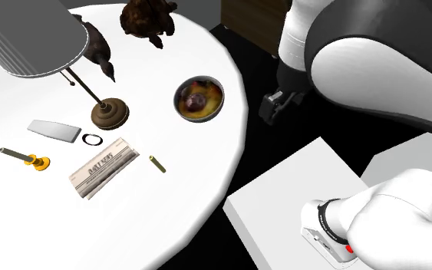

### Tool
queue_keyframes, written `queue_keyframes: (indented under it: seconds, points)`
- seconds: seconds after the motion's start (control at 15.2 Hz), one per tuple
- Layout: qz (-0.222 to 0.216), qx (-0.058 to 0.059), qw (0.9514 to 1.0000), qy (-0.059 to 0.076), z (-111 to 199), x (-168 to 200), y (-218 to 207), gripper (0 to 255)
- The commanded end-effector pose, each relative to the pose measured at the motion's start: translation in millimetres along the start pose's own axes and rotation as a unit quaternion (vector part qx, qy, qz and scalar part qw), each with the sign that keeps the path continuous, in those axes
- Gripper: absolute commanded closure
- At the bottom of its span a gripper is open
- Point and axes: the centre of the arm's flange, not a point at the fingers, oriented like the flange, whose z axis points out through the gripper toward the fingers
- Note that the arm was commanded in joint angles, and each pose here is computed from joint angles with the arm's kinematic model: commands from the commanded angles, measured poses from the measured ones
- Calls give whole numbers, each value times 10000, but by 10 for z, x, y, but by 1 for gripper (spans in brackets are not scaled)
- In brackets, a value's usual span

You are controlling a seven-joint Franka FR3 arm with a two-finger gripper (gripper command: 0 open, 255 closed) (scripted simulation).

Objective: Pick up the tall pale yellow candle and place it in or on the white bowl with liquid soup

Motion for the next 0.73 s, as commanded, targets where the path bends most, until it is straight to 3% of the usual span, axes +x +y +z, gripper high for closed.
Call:
queue_keyframes:
  seconds: [0.0,0.66]
  points:
    - [31,25,10000,3,100,93,-241,0]
    - [155,129,9998,31,391,669,-1356,0]
